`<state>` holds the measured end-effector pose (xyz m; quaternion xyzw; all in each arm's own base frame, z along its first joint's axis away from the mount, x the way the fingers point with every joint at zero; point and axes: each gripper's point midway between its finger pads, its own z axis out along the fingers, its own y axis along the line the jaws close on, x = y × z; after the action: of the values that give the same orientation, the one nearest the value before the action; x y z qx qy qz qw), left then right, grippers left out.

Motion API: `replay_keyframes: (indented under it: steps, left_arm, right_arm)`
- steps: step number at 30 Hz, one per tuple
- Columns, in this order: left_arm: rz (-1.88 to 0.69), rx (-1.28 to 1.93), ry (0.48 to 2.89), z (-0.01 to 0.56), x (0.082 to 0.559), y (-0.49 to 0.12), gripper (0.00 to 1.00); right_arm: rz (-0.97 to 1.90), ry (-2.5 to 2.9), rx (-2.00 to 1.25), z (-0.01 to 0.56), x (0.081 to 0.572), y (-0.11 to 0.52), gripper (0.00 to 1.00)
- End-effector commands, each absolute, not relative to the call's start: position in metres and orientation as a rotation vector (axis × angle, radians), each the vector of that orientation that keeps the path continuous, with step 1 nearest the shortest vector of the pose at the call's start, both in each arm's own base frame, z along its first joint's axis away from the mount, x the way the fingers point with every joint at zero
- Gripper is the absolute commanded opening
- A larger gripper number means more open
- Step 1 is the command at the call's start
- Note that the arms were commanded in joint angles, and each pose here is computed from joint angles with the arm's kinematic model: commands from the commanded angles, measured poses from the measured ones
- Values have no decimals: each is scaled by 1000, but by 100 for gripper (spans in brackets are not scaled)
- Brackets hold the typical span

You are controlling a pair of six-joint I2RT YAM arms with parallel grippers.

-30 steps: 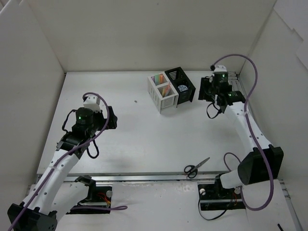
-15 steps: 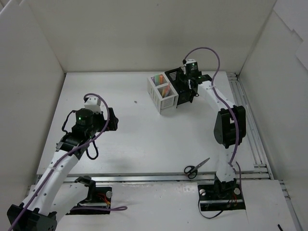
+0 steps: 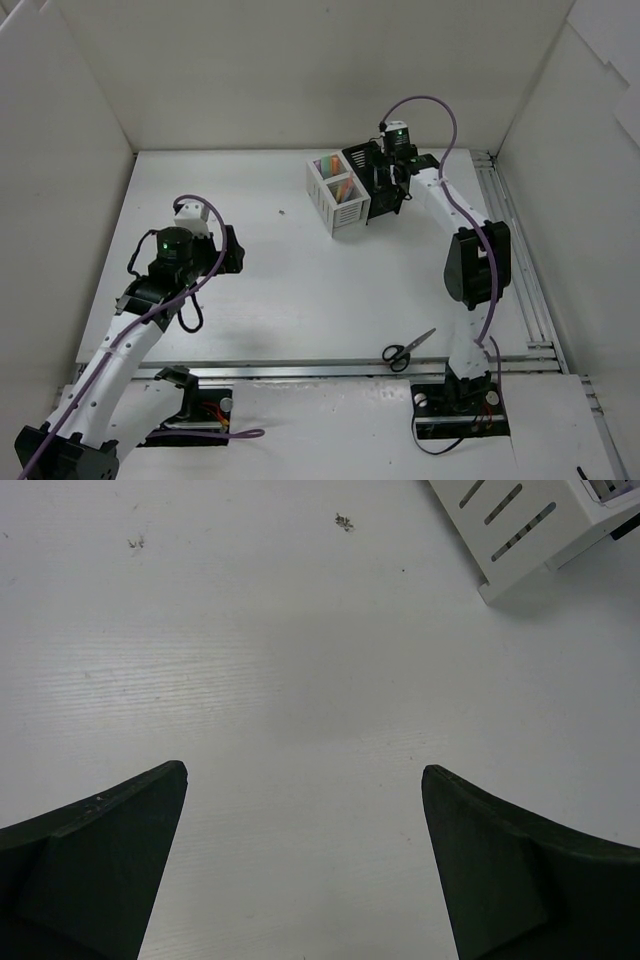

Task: Sort the stationery into containers
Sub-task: Place the stationery in the storage box, then pick up the scissors from the corner of the board.

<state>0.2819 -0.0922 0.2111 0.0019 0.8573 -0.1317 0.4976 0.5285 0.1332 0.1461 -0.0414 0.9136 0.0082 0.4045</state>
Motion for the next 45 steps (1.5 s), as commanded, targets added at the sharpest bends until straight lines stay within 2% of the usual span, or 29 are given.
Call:
replay_keyframes:
  steps: [1, 3, 6, 7, 8, 11, 13, 15, 20, 26, 35, 37, 39, 41, 45]
  left_arm:
    - [-336, 14, 1980, 242, 289, -93, 100]
    - [-343, 18, 1978, 243, 288, -94, 100]
    - [-357, 24, 1976, 244, 287, -96, 100]
    - [-365, 28, 1977, 243, 286, -97, 100]
    - [-368, 27, 1976, 244, 286, -97, 99]
    - [-384, 35, 1969, 244, 284, -99, 100]
    - [-393, 40, 1972, 243, 283, -101, 100]
    - [-406, 55, 1972, 241, 282, -104, 99]
    - [-456, 72, 1966, 239, 279, -113, 100]
    - [-480, 78, 1981, 230, 275, -120, 100]
    - [-450, 59, 2001, 227, 272, -115, 99]
    - [-452, 55, 1998, 228, 272, -115, 99]
    - [-455, 64, 2000, 228, 270, -117, 100]
    - [-449, 58, 1998, 228, 270, -115, 100]
    - [-441, 59, 2003, 227, 269, -116, 99]
  right_arm:
    - [42, 2170, -122, 209, 522, 140, 75]
    - [48, 2142, -126, 226, 511, 140, 82]
    - [49, 2134, -138, 236, 488, 136, 83]
    - [50, 2174, -135, 219, 474, 135, 84]
    - [64, 2154, -115, 232, 459, 132, 85]
    - [77, 2247, -35, 206, 404, 120, 89]
    - [88, 2392, -19, 163, 359, 119, 98]
    - [131, 2544, -58, 131, 304, 125, 98]
    - [245, 2753, -183, 97, 204, 148, 98]
    - [250, 2846, -304, 83, 139, 164, 98]
    - [7, 2988, -580, 52, 78, 168, 84]
    - [-51, 3006, -596, 46, 75, 165, 77]
    - [-73, 3016, -589, 42, 72, 165, 74]
    - [-119, 2995, -579, 39, 76, 160, 64]
    - [-201, 2960, -597, 32, 84, 155, 62]
